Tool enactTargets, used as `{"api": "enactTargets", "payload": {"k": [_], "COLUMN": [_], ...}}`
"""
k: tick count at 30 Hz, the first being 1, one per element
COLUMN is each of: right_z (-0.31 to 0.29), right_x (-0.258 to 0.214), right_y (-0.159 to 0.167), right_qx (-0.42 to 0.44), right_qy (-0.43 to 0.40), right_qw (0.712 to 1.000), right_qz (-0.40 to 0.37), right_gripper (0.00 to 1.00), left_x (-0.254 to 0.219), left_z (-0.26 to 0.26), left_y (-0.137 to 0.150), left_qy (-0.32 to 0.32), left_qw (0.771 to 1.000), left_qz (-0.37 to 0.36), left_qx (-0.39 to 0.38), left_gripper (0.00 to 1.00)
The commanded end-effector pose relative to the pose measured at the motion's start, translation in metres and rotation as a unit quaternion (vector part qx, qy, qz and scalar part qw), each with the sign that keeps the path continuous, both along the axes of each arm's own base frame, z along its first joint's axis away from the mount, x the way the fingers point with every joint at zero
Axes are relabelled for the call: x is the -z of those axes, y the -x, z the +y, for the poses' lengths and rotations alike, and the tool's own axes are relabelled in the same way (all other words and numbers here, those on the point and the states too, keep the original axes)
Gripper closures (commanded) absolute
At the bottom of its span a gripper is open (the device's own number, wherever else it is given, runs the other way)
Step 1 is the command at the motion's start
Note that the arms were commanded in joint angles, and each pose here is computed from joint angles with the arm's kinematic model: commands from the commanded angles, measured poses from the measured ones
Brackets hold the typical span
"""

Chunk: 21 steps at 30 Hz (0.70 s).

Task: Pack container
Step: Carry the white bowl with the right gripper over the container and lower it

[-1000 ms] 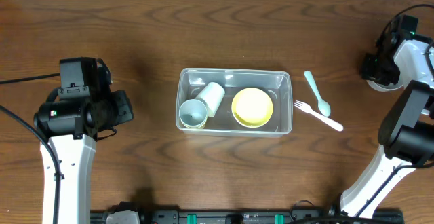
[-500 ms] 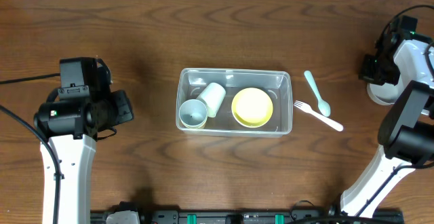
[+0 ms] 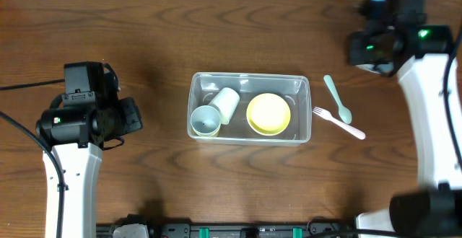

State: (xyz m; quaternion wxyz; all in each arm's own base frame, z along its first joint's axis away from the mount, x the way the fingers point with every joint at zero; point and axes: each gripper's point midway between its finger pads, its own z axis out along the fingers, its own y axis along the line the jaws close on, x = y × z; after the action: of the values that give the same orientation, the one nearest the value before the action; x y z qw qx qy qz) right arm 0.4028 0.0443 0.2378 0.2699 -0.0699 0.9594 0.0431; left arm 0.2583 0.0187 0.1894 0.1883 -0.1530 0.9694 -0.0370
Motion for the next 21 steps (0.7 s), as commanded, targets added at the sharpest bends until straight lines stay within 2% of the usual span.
{"api": "enactTargets", "payload": {"k": [1,7,13,21], "right_z": [0.056,0.130,0.168,0.186], "right_x": [-0.008,0.015,0.050,0.106], "right_y": [0.022,0.068,0.094,0.120], "right_qx": [-0.099,-0.206,-0.237,-0.273], "right_qy": [0.015,0.040,0.041,0.070], "right_qw": [0.995,0.977,0.966,0.947], "right_qz": [-0.004,0.048,0.093,0.156], "right_gripper": [0.99,0.96,0.96,0.97], "left_x": [0.001,0.001,0.001,0.001], "left_z": [-0.001,-0.001,-0.001,-0.001], "left_y": [0.000,0.000,0.000,0.000], "left_qy": [0.001,0.001,0.001,0.001], "left_qw": [1.000,1.000,1.000,1.000], "left_qz": [0.003,0.003,0.003,0.003], "left_qx": [0.009,0.009,0.009,0.009], "left_gripper": [0.58,0.58,0.58,0.58]}}
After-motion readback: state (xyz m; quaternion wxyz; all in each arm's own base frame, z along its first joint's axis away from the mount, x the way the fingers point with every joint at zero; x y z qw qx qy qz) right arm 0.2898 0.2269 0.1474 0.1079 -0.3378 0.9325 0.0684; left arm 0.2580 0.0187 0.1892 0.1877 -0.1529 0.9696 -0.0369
